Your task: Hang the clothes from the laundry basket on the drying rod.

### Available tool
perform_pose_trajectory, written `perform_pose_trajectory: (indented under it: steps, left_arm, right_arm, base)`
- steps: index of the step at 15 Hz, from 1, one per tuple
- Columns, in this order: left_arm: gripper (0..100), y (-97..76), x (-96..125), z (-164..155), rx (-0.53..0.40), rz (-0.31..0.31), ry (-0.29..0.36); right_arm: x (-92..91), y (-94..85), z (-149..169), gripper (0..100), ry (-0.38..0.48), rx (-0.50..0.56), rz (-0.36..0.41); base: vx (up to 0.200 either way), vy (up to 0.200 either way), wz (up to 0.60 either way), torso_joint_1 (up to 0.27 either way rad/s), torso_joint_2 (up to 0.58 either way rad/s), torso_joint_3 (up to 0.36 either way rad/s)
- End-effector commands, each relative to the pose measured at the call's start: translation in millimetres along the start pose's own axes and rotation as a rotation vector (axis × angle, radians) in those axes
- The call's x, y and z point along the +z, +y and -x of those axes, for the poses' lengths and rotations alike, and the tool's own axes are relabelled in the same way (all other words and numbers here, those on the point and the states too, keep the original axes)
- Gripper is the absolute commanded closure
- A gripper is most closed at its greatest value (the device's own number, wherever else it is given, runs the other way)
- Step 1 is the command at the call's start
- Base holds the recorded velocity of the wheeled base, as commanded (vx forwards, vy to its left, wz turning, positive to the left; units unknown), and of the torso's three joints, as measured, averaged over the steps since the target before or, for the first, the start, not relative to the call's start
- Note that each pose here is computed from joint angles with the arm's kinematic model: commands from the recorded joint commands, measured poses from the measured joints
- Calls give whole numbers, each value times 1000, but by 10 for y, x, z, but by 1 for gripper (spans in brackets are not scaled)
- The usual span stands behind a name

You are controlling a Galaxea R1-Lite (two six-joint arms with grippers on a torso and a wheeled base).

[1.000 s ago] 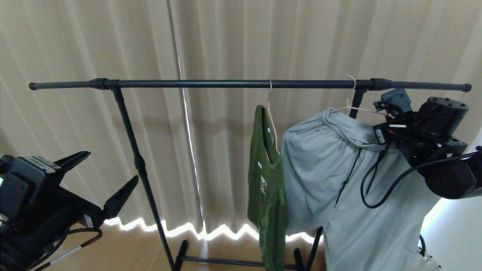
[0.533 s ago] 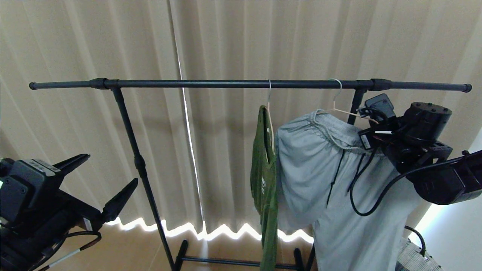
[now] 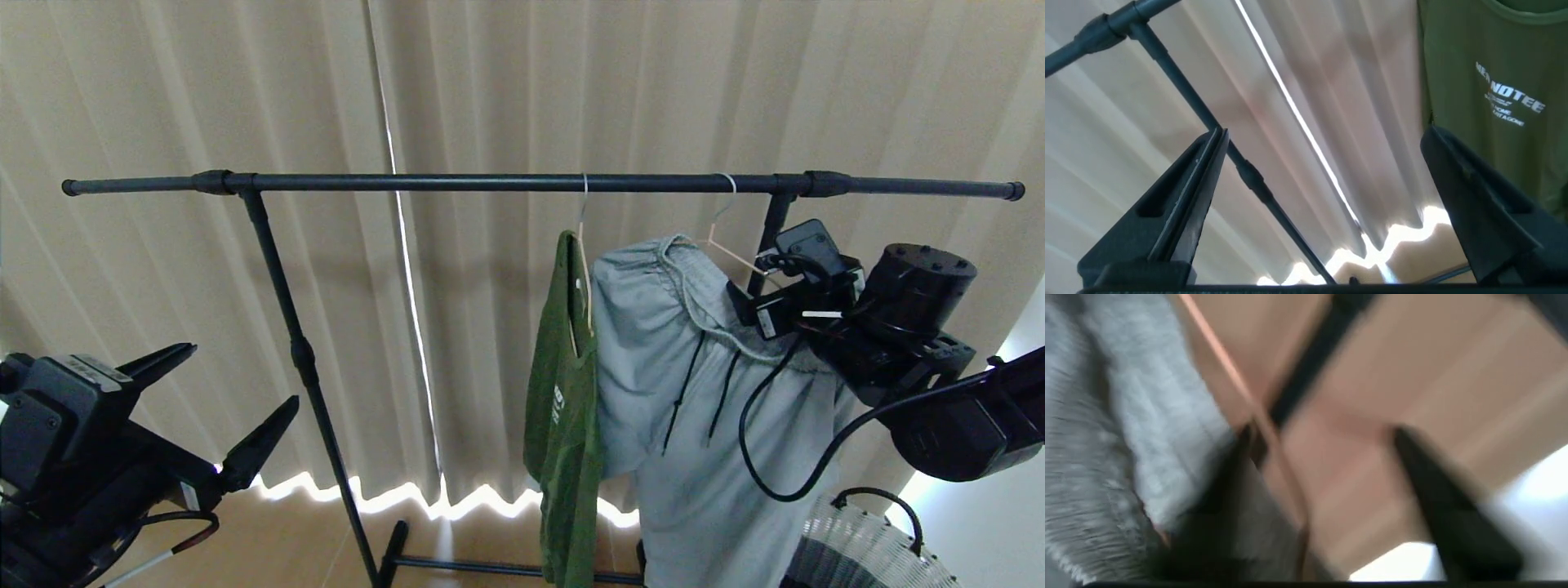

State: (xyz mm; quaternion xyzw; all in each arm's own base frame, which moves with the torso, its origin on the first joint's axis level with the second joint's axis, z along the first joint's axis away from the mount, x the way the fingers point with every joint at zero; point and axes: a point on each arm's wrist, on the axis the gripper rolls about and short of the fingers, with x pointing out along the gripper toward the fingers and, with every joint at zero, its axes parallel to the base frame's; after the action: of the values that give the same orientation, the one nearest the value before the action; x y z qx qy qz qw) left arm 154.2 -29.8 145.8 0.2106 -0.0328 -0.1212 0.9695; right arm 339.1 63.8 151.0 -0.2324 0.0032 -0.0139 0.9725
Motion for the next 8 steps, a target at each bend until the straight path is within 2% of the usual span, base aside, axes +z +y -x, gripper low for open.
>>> perform_pose_trajectory:
  steps: [1, 6, 8]
  left_arm:
    - [0, -11, -18, 37, -3, -1, 6]
    - [0, -17, -32, 149, 5, 10, 3]
    - [0, -5, -12, 175, 16, 48, -10]
  right_arm:
    - [-80, 64, 75, 0, -22, 74, 3]
    - [-44, 61, 130, 0, -135, 149, -9]
    - [2, 40, 178, 0, -206, 179, -47]
  base:
    - [0, 0, 0, 0, 0, 0]
    - [0, 0, 0, 0, 0, 0]
    - [0, 0, 0, 0, 0, 0]
